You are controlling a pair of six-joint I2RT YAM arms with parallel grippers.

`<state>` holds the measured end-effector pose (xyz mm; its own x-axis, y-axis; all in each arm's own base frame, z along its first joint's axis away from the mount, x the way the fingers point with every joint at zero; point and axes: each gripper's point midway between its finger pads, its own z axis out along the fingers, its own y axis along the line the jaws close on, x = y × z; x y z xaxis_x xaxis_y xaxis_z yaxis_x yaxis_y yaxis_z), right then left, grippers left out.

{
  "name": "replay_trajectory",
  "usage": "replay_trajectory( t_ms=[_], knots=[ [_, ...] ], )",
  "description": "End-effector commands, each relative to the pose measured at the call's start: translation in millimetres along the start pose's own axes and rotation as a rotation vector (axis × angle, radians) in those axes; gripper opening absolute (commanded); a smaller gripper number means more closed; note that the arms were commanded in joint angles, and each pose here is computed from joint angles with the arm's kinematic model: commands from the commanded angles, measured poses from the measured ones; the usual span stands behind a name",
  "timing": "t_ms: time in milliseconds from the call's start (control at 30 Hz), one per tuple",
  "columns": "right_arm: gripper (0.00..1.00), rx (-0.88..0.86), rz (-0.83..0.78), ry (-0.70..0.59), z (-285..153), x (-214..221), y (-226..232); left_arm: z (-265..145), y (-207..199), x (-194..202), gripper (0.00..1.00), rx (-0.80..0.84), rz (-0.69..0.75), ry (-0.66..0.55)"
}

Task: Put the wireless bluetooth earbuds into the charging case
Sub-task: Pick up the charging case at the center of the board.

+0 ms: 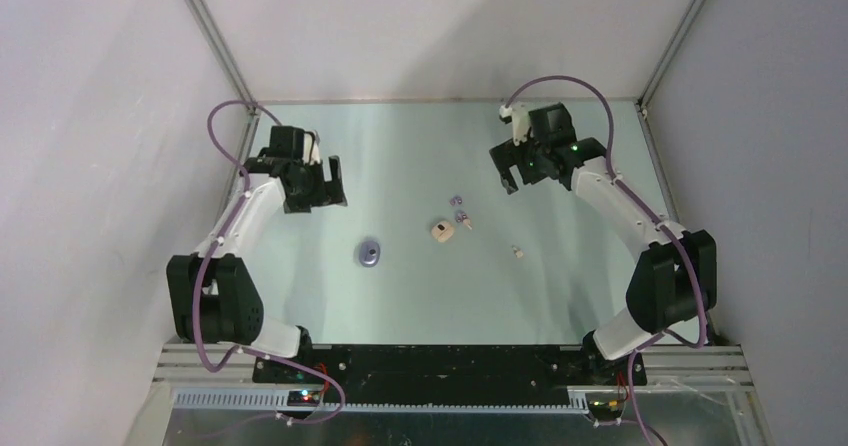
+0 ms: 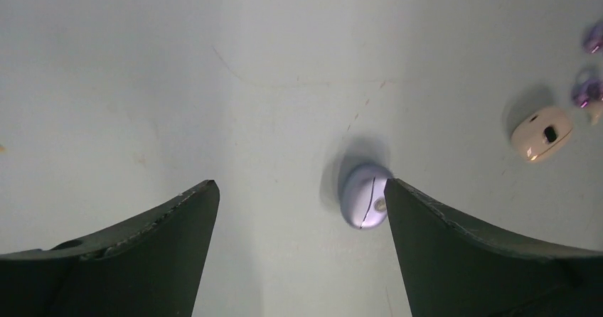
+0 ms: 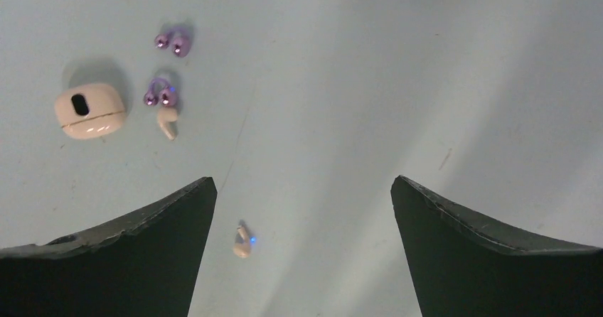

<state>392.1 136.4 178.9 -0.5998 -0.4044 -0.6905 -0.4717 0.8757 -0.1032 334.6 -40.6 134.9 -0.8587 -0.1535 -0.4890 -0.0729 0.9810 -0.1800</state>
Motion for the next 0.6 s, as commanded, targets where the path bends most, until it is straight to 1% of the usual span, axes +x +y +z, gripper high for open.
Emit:
replay_trajectory(
  t_ms=[0, 33, 67, 100, 133, 233, 333, 400, 433, 567],
  knots=[
    [0.99, -0.043, -0.074, -0.030, -13.8, -5.5, 12.3, 1.4, -6.7, 22.2, 0.92, 0.043, -0.004, 0.028],
    [0.99, -0.079, -0.107, -0.034, -16.5, -5.3, 17.9, 6.8, -5.6, 34.2, 0.91, 0.048, -0.003, 0.058],
    [0.99, -0.103, -0.126, -0.011, -18.6, 1.2, 22.1, 9.7, -6.7, 36.8, 0.89, 0.059, 0.002, 0.060],
    [0.99, -0.130, -0.156, -0.011, -20.6, 2.3, 26.2, 16.4, -7.4, 50.5, 0.88, 0.066, 0.012, 0.089],
    [0.99, -0.140, -0.163, 0.003, -21.9, 6.2, 28.0, 19.1, -7.4, 54.6, 0.87, 0.062, 0.021, 0.095],
    [0.99, -0.125, -0.144, 0.002, -24.1, 8.4, 26.2, 28.5, -12.4, 76.4, 0.87, 0.058, 0.077, 0.121],
    [0.99, -0.118, -0.123, -0.010, -24.4, 7.0, 26.0, 30.4, -23.5, 87.8, 0.87, 0.072, 0.146, 0.129],
    [0.96, -0.125, -0.115, -0.007, -23.2, 8.1, 27.5, 33.0, -29.4, 91.1, 0.87, 0.077, 0.183, 0.126],
    [0.92, -0.134, -0.115, -0.009, -23.2, 7.9, 29.2, 35.2, -31.1, 92.3, 0.87, 0.077, 0.194, 0.127],
    [0.86, -0.151, -0.108, -0.017, -24.2, 6.3, 32.3, 41.6, -42.9, 94.4, 0.85, 0.066, 0.288, 0.134]
  ],
)
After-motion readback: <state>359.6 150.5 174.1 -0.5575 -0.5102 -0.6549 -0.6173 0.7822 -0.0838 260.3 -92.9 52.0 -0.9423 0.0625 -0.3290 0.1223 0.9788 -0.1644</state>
